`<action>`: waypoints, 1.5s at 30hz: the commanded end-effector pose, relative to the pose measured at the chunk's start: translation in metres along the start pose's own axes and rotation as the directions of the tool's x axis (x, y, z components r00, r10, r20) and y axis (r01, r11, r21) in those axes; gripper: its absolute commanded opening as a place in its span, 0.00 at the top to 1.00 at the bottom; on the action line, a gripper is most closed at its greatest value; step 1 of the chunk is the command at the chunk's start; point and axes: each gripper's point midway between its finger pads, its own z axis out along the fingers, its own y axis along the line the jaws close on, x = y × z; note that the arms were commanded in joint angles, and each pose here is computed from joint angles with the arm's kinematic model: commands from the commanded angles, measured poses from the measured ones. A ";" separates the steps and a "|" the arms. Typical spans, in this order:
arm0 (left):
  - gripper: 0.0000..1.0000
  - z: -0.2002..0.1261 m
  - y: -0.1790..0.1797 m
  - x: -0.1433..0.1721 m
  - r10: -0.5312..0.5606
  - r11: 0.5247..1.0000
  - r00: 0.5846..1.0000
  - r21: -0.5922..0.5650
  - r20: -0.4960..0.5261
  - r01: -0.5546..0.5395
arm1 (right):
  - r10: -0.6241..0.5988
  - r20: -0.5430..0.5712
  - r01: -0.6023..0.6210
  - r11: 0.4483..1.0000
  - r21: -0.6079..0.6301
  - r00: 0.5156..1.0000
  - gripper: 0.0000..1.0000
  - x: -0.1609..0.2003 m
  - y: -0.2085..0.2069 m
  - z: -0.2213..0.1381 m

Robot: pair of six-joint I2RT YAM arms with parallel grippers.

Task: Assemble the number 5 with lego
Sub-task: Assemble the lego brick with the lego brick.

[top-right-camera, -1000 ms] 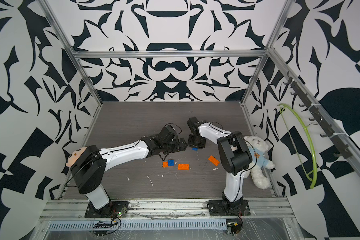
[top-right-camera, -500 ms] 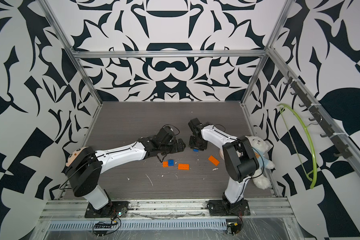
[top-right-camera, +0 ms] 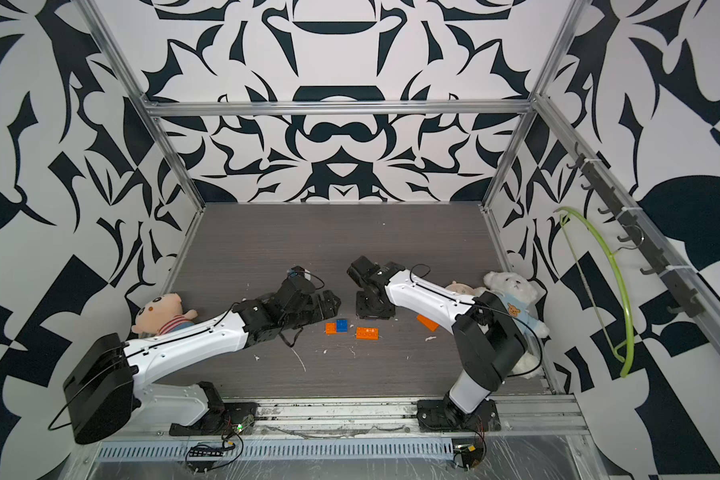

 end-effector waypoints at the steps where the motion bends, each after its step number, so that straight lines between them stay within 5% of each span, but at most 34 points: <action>1: 0.01 -0.012 0.015 -0.003 -0.028 0.999 0.999 -0.036 0.036 0.029 | 0.044 0.013 -0.044 0.999 0.027 0.999 0.62 0.009 -0.004 -0.003; 45: 0.01 -0.007 0.033 0.012 -0.044 0.997 0.999 -0.066 0.006 0.045 | 0.030 -0.050 -0.026 0.997 0.069 0.998 0.62 0.044 0.019 0.026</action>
